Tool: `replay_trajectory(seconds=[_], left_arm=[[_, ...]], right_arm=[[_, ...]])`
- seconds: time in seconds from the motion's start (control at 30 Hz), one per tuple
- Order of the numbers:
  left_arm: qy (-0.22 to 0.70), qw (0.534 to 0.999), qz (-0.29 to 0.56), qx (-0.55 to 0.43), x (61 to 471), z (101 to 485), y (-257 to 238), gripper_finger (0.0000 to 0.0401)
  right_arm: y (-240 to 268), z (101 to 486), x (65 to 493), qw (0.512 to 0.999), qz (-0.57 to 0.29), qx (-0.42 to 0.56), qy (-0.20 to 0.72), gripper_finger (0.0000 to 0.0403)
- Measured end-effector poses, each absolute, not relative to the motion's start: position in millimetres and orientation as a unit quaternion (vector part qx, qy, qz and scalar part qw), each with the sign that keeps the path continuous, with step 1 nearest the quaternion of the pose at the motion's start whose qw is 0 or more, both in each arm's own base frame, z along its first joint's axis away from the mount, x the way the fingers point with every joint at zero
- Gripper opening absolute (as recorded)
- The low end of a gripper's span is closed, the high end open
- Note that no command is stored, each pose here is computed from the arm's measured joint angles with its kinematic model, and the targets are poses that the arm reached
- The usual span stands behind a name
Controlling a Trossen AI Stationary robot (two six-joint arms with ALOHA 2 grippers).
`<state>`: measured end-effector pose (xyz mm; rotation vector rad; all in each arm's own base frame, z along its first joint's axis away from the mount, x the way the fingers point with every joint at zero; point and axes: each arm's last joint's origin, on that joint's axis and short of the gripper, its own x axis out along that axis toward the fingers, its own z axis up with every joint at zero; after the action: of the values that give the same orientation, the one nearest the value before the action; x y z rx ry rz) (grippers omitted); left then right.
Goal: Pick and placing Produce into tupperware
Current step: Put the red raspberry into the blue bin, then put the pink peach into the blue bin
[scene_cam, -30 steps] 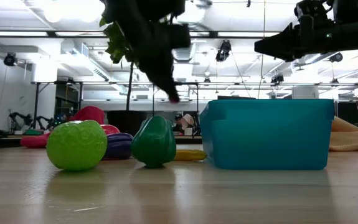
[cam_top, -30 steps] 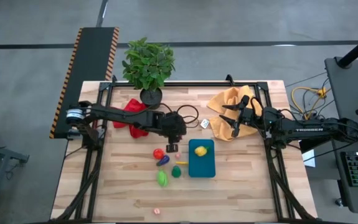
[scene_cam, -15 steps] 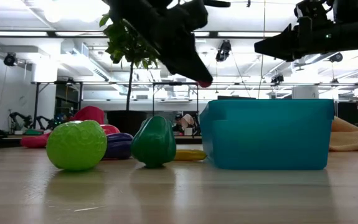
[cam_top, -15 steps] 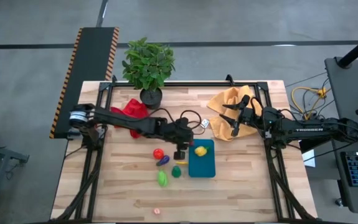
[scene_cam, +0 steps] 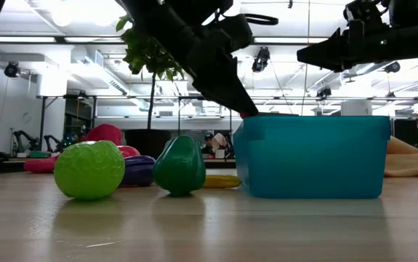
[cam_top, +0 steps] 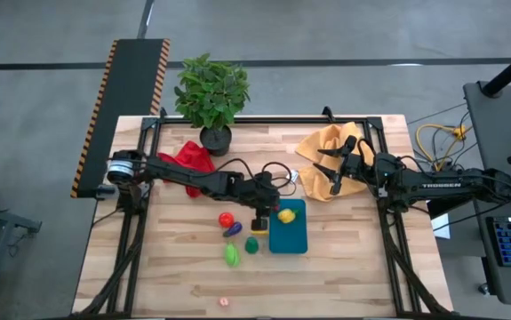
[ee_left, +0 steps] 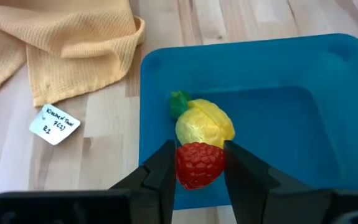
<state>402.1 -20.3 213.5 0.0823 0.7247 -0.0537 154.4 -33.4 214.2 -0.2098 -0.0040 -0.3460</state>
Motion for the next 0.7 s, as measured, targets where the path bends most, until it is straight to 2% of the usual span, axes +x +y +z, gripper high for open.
replay_trajectory(seconds=[0.3,0.7], left_arm=[[0.357,0.933,-0.027,0.042,401.3,211.6,-20.2,0.0101],[0.344,0.938,-0.027,0.043,402.6,212.3,-20.3,0.0175]], right_arm=[[-33.3,214.1,154.4,0.980,-0.172,-0.104,-0.002,0.0206],[-33.4,214.1,154.4,0.980,-0.172,-0.104,-0.002,0.0206]])
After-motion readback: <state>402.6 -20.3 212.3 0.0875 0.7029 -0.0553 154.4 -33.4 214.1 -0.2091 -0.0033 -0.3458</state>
